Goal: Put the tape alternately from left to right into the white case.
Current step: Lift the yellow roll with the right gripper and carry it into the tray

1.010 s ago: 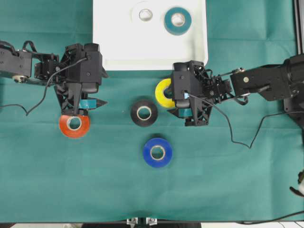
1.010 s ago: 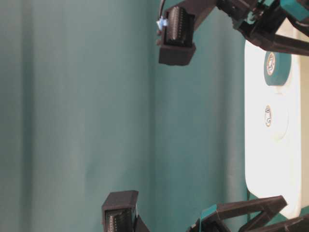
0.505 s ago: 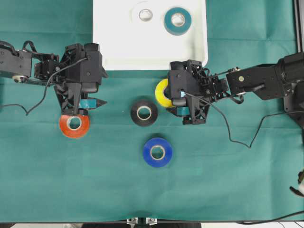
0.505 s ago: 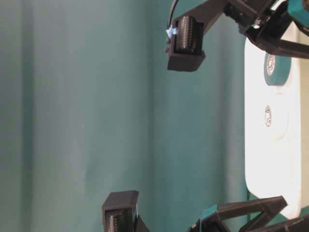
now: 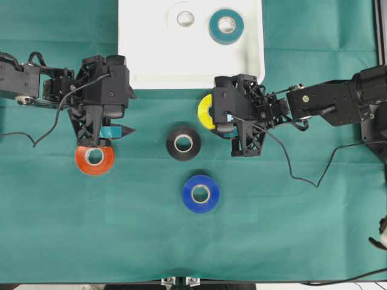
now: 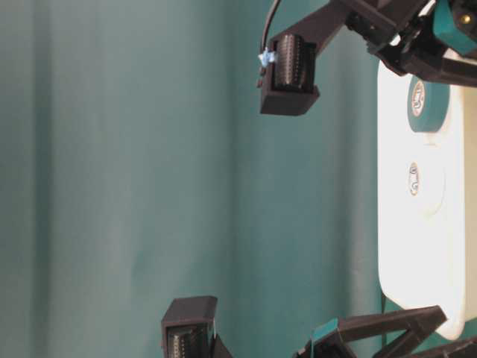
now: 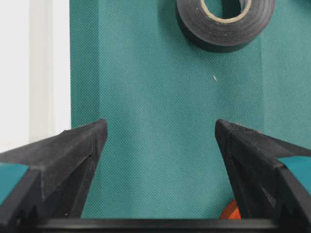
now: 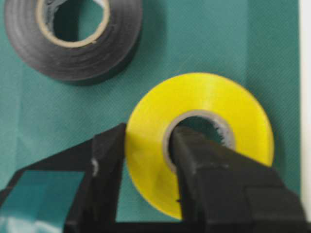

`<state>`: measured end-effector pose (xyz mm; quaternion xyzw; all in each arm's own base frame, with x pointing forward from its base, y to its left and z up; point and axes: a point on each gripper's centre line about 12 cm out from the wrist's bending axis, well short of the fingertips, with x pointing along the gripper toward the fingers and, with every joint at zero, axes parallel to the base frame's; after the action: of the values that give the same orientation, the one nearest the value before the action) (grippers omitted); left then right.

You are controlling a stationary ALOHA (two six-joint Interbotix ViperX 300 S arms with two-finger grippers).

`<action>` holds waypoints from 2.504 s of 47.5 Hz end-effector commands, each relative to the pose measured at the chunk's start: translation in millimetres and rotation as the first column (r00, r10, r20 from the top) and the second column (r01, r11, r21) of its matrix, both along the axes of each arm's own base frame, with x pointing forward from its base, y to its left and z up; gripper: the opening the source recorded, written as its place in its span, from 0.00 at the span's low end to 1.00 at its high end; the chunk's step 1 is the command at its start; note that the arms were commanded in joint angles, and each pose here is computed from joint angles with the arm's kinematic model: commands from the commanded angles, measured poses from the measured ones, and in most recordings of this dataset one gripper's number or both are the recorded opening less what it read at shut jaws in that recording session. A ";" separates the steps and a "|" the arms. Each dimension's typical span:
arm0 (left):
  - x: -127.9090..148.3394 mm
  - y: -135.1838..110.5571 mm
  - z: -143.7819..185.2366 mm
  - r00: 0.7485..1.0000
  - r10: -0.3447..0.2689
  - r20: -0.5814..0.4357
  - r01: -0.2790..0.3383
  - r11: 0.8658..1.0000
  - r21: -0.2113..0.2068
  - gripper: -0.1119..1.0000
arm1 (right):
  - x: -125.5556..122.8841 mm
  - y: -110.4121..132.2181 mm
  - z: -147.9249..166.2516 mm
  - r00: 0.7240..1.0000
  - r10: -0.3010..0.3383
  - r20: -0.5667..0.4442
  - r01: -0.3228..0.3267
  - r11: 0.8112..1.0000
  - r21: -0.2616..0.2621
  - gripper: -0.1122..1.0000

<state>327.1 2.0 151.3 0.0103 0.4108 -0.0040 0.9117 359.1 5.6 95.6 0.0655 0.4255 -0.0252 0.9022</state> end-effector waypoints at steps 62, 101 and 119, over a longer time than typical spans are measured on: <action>-2.1 -1.0 4.6 1.000 -0.001 0.018 0.001 1.000 -0.002 0.79 | -6.7 -14.2 68.1 0.993 -0.041 0.111 0.045 0.998 -0.034 0.35; -2.1 -3.5 4.6 1.000 -0.008 0.018 0.009 1.000 -0.002 0.79 | -23.8 -85.7 60.9 0.974 -0.218 0.060 0.222 0.971 -0.084 0.35; -2.1 -3.5 4.6 1.000 -0.007 0.018 0.008 1.000 -0.003 0.79 | -24.5 -88.1 60.7 0.973 -0.224 0.061 0.229 0.970 -0.083 0.35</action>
<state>327.1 -0.5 151.8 0.0119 0.4101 -0.0075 0.9120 332.1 -82.9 144.3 0.0754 0.4096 -0.1476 0.8971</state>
